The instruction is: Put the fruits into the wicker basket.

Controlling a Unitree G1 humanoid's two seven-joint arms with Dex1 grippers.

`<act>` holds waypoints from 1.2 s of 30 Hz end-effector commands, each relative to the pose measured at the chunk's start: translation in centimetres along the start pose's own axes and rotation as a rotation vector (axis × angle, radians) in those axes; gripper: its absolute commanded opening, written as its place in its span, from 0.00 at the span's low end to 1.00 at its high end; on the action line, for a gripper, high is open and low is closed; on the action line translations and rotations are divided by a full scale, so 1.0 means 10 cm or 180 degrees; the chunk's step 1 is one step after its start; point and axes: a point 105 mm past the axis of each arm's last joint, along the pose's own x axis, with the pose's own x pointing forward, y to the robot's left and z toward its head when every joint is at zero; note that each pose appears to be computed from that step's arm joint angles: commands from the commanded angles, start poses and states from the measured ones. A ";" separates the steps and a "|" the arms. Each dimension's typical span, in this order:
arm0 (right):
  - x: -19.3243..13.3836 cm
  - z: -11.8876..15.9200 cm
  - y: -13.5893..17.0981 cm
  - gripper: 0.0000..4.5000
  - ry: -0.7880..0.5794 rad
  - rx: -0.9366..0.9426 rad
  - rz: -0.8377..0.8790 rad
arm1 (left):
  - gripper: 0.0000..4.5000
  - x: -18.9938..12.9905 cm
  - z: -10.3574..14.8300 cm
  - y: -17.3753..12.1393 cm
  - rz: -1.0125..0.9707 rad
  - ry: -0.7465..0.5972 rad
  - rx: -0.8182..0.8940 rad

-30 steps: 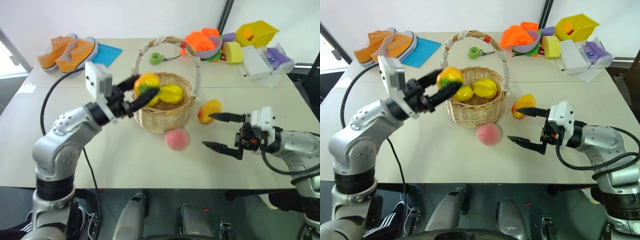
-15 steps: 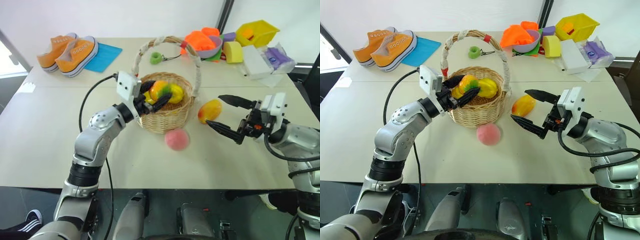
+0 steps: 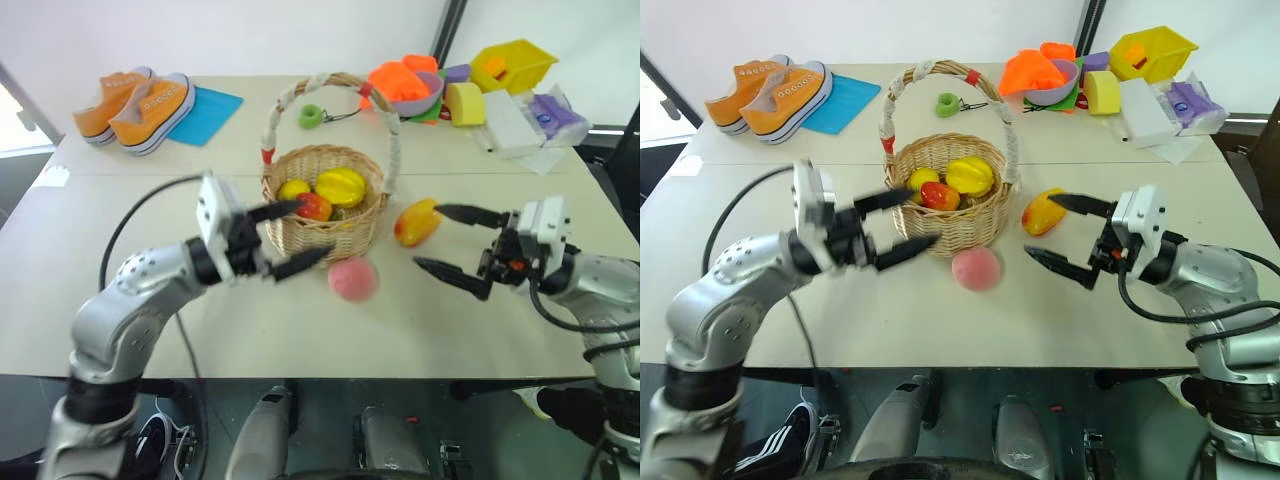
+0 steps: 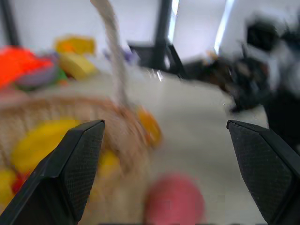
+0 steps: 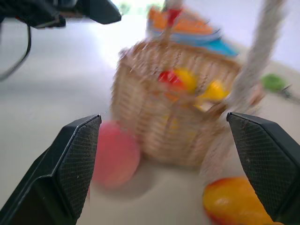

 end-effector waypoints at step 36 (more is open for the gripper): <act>0.82 -0.21 0.27 1.00 0.0068 -0.0085 0.0012 | 0.99 -0.50 -0.29 -0.20 0.0496 0.0105 0.0494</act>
